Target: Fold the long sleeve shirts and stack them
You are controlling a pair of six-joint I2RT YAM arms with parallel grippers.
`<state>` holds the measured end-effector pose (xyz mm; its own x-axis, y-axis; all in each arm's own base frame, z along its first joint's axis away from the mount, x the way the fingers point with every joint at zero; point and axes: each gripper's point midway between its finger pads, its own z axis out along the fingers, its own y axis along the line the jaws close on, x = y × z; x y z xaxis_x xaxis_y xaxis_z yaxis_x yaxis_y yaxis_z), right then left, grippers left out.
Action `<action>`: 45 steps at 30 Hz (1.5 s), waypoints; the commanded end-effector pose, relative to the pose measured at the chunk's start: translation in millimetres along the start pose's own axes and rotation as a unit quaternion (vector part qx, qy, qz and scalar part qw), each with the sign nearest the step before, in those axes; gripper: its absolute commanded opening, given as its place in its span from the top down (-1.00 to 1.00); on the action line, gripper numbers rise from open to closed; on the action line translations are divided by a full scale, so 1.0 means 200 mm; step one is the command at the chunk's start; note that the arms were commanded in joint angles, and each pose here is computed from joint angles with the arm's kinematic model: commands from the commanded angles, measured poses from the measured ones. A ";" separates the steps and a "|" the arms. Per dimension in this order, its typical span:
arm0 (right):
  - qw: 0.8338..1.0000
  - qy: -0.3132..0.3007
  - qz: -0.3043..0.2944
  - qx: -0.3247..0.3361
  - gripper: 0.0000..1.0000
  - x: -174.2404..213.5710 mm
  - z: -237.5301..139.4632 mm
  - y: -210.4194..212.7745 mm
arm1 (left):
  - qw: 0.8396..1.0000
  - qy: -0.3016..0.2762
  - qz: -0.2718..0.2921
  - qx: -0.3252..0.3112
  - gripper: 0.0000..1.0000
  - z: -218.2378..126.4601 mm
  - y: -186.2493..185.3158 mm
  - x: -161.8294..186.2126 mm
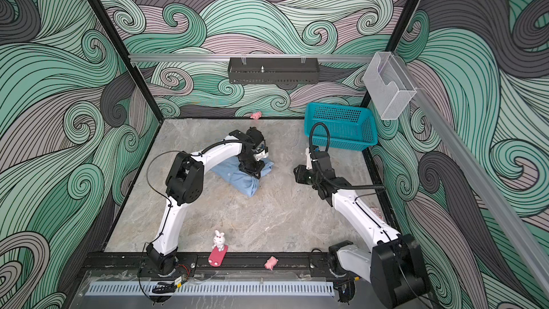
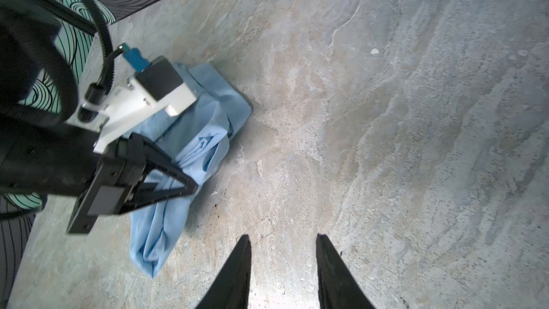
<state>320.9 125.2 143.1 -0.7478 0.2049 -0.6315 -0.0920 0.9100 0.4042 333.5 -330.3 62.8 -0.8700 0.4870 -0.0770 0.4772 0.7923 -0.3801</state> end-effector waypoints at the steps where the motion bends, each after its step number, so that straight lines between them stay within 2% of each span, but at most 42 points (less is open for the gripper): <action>1: 0.999 -0.025 0.025 0.004 0.24 -0.10 -0.07 -0.01 | 0.992 -0.035 -0.020 0.116 1.00 -0.15 -0.31 -0.03; 5: 0.999 -0.043 0.031 0.004 0.23 -0.19 -0.14 -0.02 | 0.979 -0.078 -0.011 0.190 1.00 -0.30 -0.52 -0.08; 10: 0.998 -0.056 0.037 0.003 0.19 -0.27 -0.20 -0.03 | 0.956 -0.145 0.032 0.255 1.00 -0.63 -0.76 -0.13; 13: 0.998 -0.055 0.039 0.000 0.17 -0.28 -0.21 -0.03 | 0.945 -0.171 0.045 0.276 1.00 -0.78 -0.82 -0.13; 16: 0.998 -0.054 0.041 -0.004 0.11 -0.28 -0.22 -0.02 | 0.936 -0.179 0.024 0.303 1.00 -0.83 -0.79 -0.15; 19: 0.998 -0.051 0.043 -0.011 -0.10 -0.28 -0.23 -0.01 | 0.932 -0.185 -0.015 0.313 1.00 -0.78 -0.64 -0.18; 22: 0.998 -0.049 0.042 -0.027 -0.30 -0.27 -0.23 0.02 | 0.934 -0.185 -0.066 0.298 1.00 -0.66 -0.40 -0.19; 27: 0.996 -0.031 0.056 -0.061 -0.43 -0.22 -0.17 0.05 | 0.941 -0.154 -0.158 0.257 1.00 -0.33 0.03 -0.16; 31: 0.994 -0.009 0.077 -0.076 -0.48 -0.16 -0.10 0.05 | 0.944 -0.130 -0.214 0.216 1.00 -0.12 0.29 -0.09; 39: 0.986 0.040 0.138 -0.087 -0.62 0.05 0.12 -0.04 | 0.955 -0.099 -0.247 0.129 1.00 -0.01 0.52 0.08; 42: 0.978 0.073 0.166 -0.105 -0.70 0.11 0.25 -0.05 | 0.960 -0.083 -0.252 0.095 1.00 0.03 0.58 0.13; 45: 0.963 0.107 0.208 -0.136 -0.81 0.18 0.39 -0.03 | 0.961 -0.074 -0.255 0.079 1.00 0.07 0.61 0.16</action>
<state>333.2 138.7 65.1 -0.8708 0.3999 -0.2860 0.1103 0.7258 0.6790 368.0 -241.9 15.4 -0.9996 -0.0219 0.0195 -0.0293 0.7779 -0.6277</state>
